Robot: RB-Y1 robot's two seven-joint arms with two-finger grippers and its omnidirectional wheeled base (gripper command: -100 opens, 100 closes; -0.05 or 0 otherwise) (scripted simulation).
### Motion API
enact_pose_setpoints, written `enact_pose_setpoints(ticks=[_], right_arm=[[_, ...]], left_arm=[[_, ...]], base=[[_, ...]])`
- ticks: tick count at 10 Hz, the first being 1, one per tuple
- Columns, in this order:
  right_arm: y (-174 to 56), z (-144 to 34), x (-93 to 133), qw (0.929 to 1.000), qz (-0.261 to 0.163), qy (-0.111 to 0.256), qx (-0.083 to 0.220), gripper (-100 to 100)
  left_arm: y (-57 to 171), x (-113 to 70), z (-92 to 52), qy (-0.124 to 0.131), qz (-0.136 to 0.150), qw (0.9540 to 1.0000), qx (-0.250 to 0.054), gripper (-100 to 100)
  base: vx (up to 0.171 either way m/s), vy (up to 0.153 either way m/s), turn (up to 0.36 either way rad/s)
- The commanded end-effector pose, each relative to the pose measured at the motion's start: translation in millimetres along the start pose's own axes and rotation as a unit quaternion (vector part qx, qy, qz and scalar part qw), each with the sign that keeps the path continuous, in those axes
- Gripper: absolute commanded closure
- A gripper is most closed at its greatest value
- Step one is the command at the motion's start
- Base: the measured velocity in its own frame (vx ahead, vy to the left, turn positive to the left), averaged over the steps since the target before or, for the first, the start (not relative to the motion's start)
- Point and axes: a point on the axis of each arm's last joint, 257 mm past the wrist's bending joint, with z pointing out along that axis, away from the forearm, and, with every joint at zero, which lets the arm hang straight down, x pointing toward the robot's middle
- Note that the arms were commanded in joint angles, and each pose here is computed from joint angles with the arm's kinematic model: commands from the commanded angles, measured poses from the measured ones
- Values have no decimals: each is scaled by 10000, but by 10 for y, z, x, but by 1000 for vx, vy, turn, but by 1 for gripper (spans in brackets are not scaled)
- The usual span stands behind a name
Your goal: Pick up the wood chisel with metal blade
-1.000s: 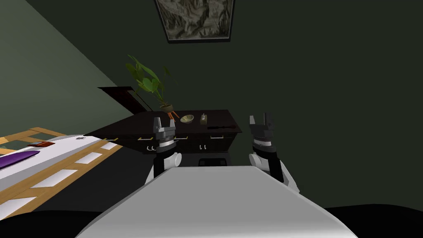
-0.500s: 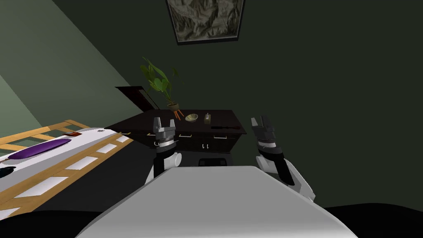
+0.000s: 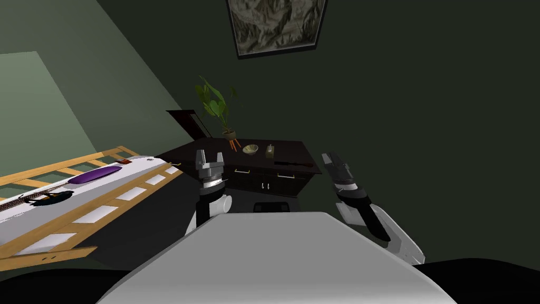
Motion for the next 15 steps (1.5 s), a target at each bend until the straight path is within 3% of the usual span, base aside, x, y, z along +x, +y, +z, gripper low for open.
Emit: enact_pose_setpoints(ticks=[1, 4, 5, 6, 7, 8, 9, 10, 11, 12, 13, 14, 15], right_arm=[[-61, -33, -17, 9997, -171, 168, 51, -100], [-335, -218, -34, 9940, -757, 697, 373, -100], [-329, -207, -21, 9933, -780, 772, 351, -100], [-482, -326, -45, 9880, -1046, 1002, 542, -100], [-475, -309, -28, 9867, -1079, 1106, 508, -100], [-631, -443, -57, 9794, -1333, 1344, 706, -100], [-623, -422, -39, 9775, -1371, 1462, 664, -100], [-781, -569, -72, 9680, -1614, 1719, 862, -100], [-773, -546, -54, 9655, -1653, 1840, 815, -100], [-929, -709, -93, 9544, -1874, 2090, 1019, -100], [-921, -684, -77, 9514, -1913, 2209, 968, -100], [-1073, -860, -120, 9384, -2116, 2468, 1169, -100], [-1067, -834, -106, 9351, -2153, 2583, 1117, -100]], left_arm=[[0, 0, 0, 0, 0, 10000, 0, 0], [0, 0, 0, 0, 1, 10000, 0, 0], [0, 0, 0, 0, 0, 10000, 0, 0], [0, -1, 0, 0, 1, 10000, -1, 0], [0, 0, 0, 0, 0, 10000, 0, 0], [0, -1, 0, 0, 1, 10000, 0, 0], [0, 0, 0, 0, 0, 10000, 0, 0], [0, -1, 0, 0, 1, 10000, -1, 0], [0, 0, 0, 0, 0, 10000, 0, 0], [0, -1, 0, 0, 1, 10000, -1, 0], [0, 0, 0, 0, 0, 10000, 0, 0], [0, -1, 0, 0, 1, 10000, -1, 0], [0, 0, 0, 0, 1, 10000, 0, 0]], base=[[-2, 34, 97], [-2, 47, 202], [2, 35, 95], [7, 57, 169], [0, 46, 105], [-1, 59, 261], [3, 40, 117], [15, 57, 222], [14, 42, 106], [7, 53, 217], [8, 41, 128], [16, 49, 181], [15, 47, 137]])
